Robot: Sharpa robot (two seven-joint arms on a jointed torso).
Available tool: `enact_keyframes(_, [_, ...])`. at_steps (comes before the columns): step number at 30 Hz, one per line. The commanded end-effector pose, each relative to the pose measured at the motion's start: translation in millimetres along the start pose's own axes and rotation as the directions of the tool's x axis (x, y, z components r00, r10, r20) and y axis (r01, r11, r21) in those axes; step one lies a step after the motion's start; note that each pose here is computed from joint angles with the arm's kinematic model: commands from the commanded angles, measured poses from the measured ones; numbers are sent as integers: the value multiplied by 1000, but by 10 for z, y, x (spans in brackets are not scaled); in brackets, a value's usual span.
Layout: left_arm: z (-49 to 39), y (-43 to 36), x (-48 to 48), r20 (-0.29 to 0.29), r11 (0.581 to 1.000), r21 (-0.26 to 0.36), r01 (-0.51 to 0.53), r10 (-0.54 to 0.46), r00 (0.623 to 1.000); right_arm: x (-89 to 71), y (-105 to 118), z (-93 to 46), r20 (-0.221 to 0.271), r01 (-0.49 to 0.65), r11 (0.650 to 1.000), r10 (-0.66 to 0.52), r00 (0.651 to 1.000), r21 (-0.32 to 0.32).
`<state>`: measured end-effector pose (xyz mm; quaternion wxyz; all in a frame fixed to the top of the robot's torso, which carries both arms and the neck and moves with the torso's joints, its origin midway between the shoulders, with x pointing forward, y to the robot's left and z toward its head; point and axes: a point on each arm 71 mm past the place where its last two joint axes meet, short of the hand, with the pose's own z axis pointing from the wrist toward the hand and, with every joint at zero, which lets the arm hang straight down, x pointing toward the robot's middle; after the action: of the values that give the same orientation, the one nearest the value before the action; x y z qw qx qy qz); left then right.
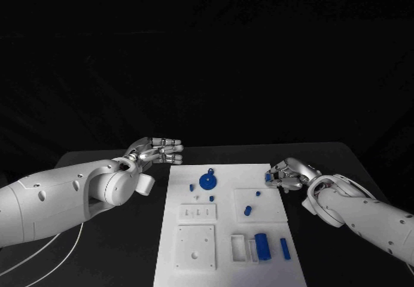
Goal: Assemble the parts on the task board
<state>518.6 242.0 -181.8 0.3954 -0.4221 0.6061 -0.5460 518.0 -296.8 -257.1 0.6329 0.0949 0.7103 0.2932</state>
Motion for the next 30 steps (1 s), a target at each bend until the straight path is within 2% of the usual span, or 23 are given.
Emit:
enact_keyframes(1, [2, -11, 25, -20, 1000, 7, 1, 0, 1000, 13, 1, -3, 7, -1, 1000, 1, 1000, -3])
enact_keyframes(11, [7, -2, 25, -29, 1000, -7, -23, 23, 999, -24, 11, -13, 28, -10, 1000, 9, 1000, 27])
enact_keyframes(17, [22, 1, 52, -73, 994, -49, -98, 95, 993, -162, 80, 33, 15, 12, 999, -13, 1000, 51])
enact_keyframes(23, [114, -100, 54, -147, 972, -115, -207, 189, 971, -336, 284, 128, 2, 51, 998, -52, 999, 43])
enact_keyframes(25, [146, -148, 74, -184, 959, -131, -250, 224, 957, -370, 385, 162, -3, 63, 998, -63, 998, 31])
enact_keyframes(30, [244, -264, 136, -234, 932, -153, -329, 290, 928, -420, 663, 258, -12, 79, 997, -79, 997, -8])
